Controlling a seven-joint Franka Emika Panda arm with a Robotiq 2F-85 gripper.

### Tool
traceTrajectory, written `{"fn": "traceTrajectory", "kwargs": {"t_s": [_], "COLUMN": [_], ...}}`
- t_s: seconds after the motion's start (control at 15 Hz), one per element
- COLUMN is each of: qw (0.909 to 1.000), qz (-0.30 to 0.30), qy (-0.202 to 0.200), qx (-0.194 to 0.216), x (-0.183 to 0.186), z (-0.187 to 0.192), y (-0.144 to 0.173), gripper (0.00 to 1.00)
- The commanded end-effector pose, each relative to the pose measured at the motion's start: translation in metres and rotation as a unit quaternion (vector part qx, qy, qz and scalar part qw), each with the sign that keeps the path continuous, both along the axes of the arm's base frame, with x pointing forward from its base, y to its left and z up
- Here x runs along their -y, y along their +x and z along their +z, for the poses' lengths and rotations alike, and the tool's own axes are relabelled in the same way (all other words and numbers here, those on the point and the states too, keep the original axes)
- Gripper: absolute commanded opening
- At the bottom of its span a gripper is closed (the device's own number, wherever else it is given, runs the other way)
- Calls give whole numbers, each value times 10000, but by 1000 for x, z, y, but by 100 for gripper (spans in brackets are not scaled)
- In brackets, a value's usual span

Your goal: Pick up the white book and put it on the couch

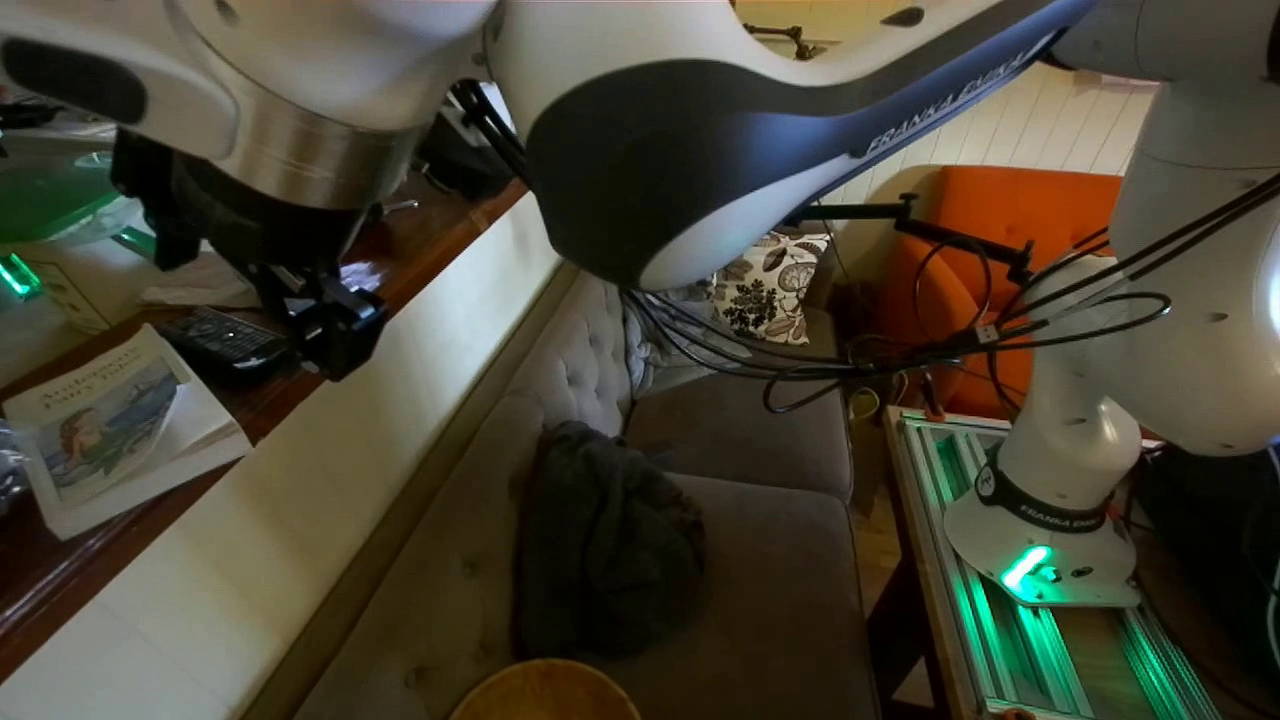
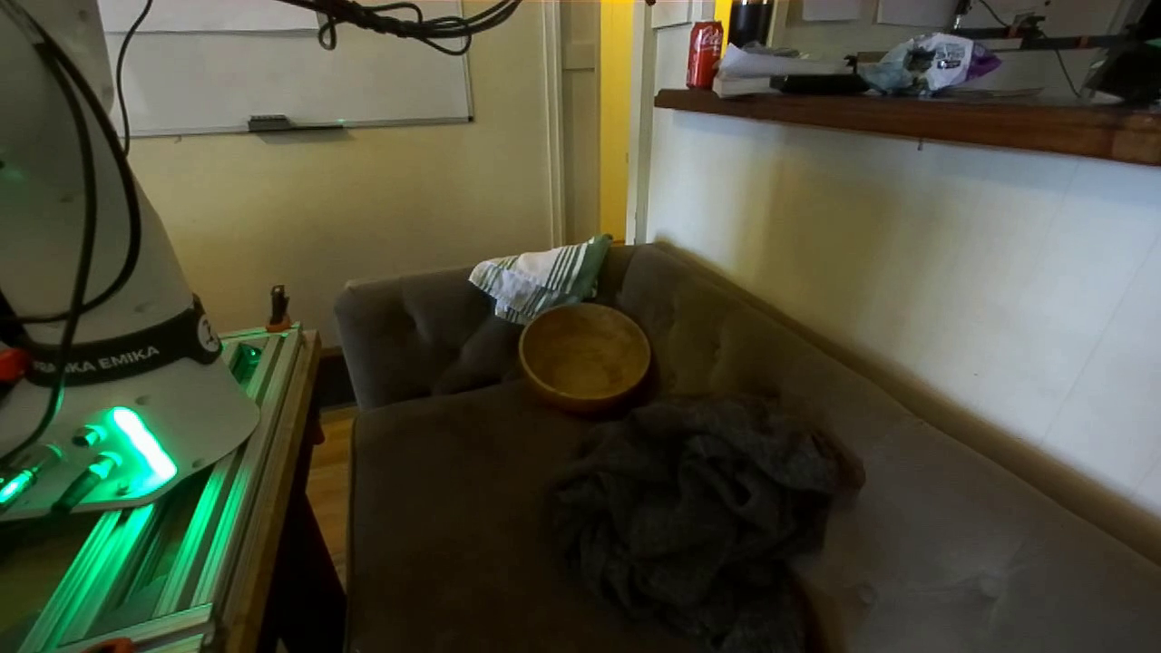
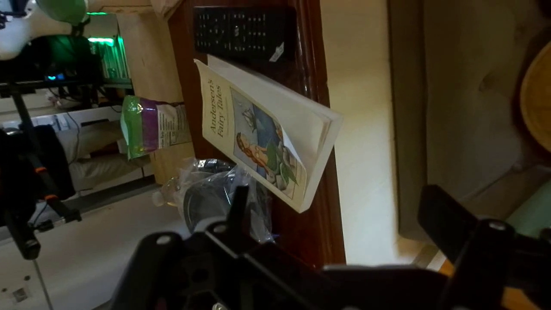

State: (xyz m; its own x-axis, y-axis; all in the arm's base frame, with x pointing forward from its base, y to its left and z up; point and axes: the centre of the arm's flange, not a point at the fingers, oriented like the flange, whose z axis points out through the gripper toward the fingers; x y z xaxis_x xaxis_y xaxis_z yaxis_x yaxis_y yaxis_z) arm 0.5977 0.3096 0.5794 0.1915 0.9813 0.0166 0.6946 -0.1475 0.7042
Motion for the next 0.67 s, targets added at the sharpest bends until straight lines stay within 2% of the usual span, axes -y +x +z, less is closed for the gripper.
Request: {"fn": "traceTrajectory", "kwargs": {"t_s": [0.0,0.6], "qw": [10000,10000], "qz": [9,54], "qy": [3,12], "qx": [3,16], "x": [-1,-7], "z": [0,2], "y": [-1,-5], "gripper": [100,100]}}
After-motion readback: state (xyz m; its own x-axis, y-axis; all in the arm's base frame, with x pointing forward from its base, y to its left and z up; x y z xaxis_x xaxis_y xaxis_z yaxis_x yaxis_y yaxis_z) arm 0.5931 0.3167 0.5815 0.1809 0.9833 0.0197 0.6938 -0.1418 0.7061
